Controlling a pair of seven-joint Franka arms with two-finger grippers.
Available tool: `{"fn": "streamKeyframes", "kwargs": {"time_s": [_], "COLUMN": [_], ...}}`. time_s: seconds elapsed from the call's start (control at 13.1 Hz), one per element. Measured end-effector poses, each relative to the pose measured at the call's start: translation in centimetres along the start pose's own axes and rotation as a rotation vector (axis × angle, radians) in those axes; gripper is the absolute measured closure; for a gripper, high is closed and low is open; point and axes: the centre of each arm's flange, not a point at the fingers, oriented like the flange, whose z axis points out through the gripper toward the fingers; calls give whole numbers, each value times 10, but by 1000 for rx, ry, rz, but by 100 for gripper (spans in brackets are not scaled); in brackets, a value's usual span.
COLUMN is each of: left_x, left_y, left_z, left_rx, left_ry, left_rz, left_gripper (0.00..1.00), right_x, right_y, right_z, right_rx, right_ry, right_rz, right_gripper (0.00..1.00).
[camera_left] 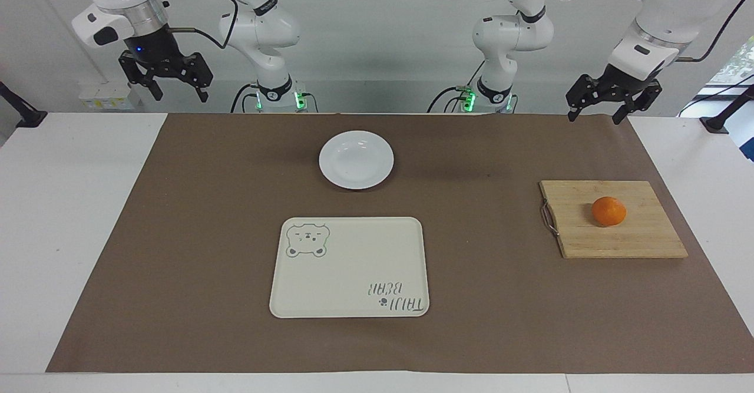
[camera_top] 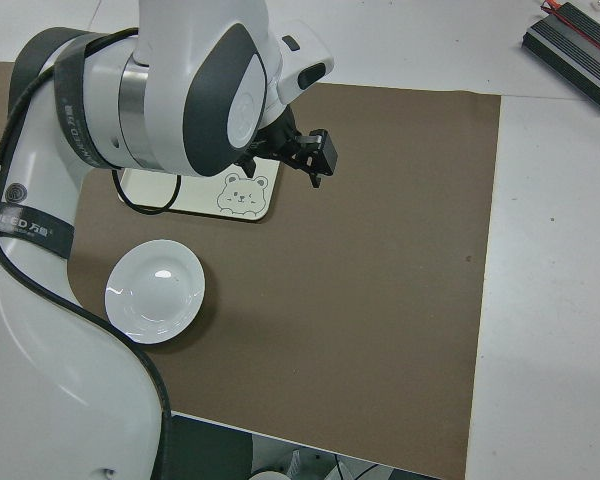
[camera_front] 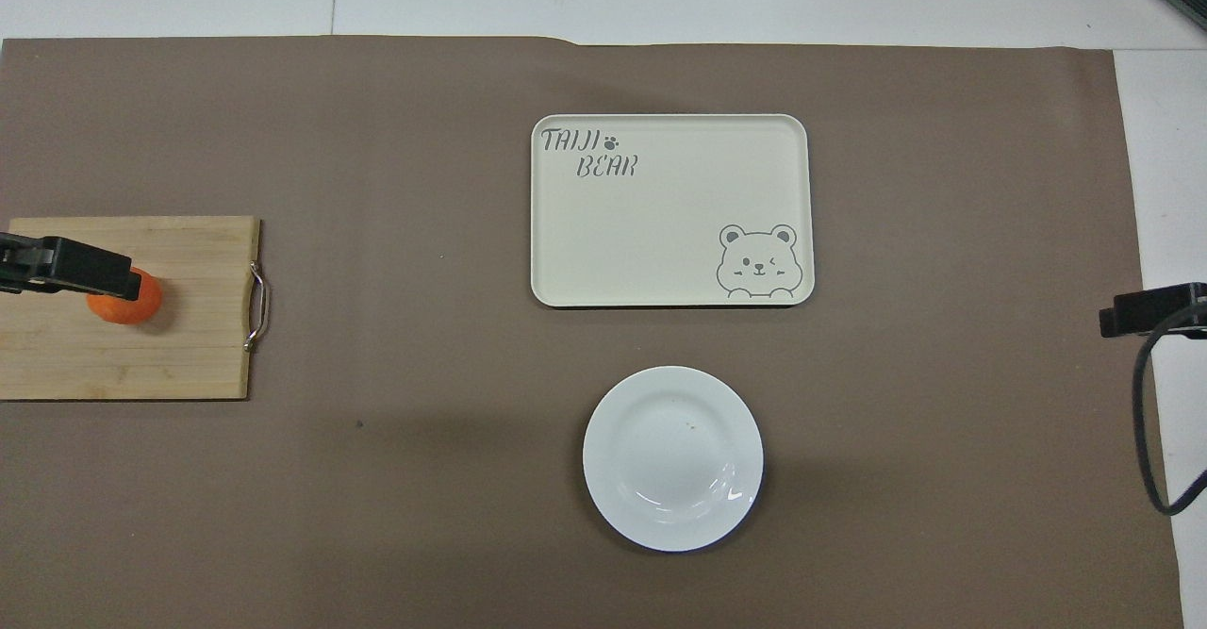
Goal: Place orange and plate with both arms
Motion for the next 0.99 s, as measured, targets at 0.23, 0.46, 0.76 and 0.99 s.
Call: {"fn": "streamKeyframes", "kwargs": {"time_s": [0.23, 0.46, 0.76, 0.99], "left_x": [0, 0, 0, 0], "left_y": [1, 1, -1, -3], "left_z": [-3, -3, -3, -3], "left_rx": [1, 1, 1, 1], "left_ry": [13, 14, 15, 15], "left_rz": [2, 1, -3, -8], "left_gripper": [0, 0, 0, 0], "right_x": [0, 0, 0, 0], "right_y": [0, 0, -2, -2], "right_z": [0, 0, 0, 0], "right_rx": [0, 0, -1, -1], "right_ry": [0, 0, 0, 0], "right_rz": [0, 0, -4, -4], "right_gripper": [0, 0, 0, 0]}}
